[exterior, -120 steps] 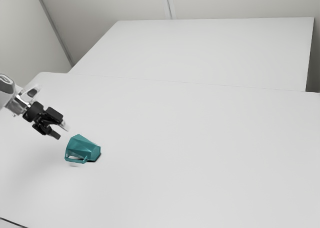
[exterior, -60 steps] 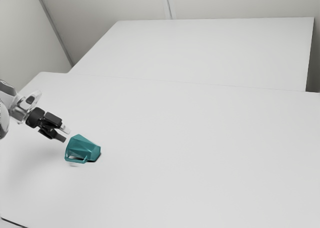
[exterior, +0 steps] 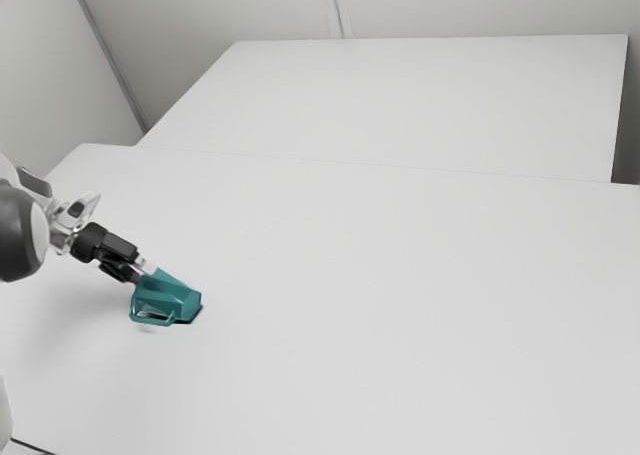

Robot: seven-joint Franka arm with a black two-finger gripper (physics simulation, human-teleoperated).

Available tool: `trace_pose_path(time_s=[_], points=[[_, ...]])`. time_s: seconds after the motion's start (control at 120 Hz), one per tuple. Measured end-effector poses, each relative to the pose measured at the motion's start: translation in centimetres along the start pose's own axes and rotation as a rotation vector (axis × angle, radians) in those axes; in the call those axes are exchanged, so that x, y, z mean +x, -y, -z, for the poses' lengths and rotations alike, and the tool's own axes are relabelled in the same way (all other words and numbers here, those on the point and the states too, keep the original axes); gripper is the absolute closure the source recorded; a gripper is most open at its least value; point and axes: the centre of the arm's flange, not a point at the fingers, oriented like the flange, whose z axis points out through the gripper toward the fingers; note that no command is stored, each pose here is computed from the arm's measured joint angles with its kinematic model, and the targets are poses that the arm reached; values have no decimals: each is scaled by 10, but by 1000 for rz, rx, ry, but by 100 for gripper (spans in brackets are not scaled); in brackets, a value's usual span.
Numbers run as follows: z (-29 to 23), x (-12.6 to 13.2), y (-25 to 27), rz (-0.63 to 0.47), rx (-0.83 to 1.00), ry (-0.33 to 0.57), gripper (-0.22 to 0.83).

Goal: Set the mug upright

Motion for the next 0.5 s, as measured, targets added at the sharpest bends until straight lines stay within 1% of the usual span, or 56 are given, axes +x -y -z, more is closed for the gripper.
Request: trace_pose_path(time_s=[0.133,0.217,0.283,0.417,0.5], points=[[-7,1,2,-16,-12,0,5],[-12,2,4,-22,-21,-2,10],[-13,3,5,-28,-25,-4,18],[-14,4,5,-41,-29,-9,39],[-15,4,5,-47,-30,-9,49]])
